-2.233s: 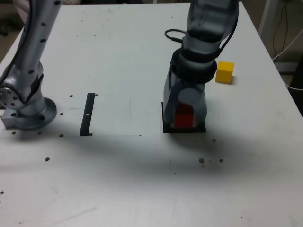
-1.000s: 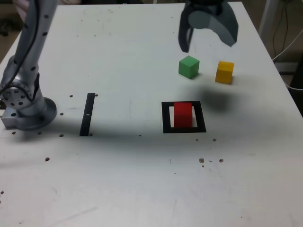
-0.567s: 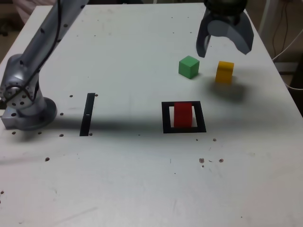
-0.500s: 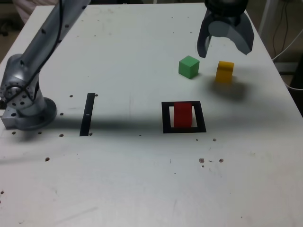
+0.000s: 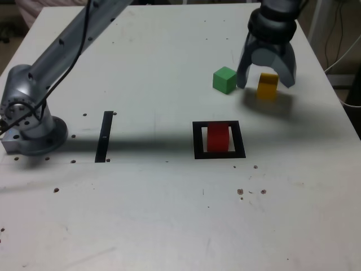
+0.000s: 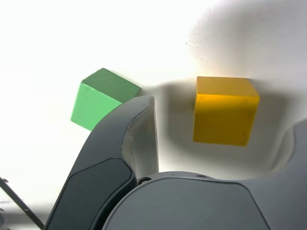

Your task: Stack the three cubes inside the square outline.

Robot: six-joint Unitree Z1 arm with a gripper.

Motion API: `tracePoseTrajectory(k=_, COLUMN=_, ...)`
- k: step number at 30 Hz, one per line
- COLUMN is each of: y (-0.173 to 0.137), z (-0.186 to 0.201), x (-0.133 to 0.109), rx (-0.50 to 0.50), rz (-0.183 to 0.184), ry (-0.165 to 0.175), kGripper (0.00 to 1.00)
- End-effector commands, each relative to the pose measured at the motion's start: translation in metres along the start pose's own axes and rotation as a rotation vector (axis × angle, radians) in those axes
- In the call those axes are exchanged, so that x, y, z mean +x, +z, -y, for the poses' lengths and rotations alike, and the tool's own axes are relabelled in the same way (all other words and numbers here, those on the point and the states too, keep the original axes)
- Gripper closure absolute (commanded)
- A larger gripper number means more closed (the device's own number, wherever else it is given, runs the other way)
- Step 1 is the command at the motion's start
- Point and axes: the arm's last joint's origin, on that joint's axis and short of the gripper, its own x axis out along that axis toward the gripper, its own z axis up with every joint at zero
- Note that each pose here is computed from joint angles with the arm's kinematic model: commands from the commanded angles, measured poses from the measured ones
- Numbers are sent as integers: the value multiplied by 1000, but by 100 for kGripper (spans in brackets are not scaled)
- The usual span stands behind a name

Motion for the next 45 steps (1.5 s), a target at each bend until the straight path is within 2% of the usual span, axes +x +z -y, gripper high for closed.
tracePoseTrajectory(k=1, y=6, z=5, x=4, rx=6, rz=2, ry=-2, kGripper=18)
tracePoseTrajectory(k=6, y=16, z=9, x=10, rx=5, rz=23, ry=-1, kGripper=27)
tracePoseTrajectory(k=11, y=21, z=8, x=17, rx=6, rz=21, ry=4, kGripper=35)
tracePoseTrajectory(k=21, y=20, z=-2, x=18, rx=-13, rz=21, ry=43, kGripper=37)
tracePoseTrajectory(k=26, y=20, z=-8, x=21, rx=-25, rz=21, ry=51, kGripper=37)
tracePoseTrajectory(k=29, y=18, z=-9, x=23, rx=-22, rz=14, ry=43, kGripper=38)
tracePoseTrajectory(k=32, y=16, z=-8, x=22, rx=-14, rz=11, ry=25, kGripper=44)
tracePoseTrajectory(k=39, y=15, z=1, x=12, rx=4, rz=41, ry=-2, kGripper=74)
tracePoseTrajectory(k=45, y=12, z=11, x=1, rx=12, rz=71, ry=-28, kGripper=80)
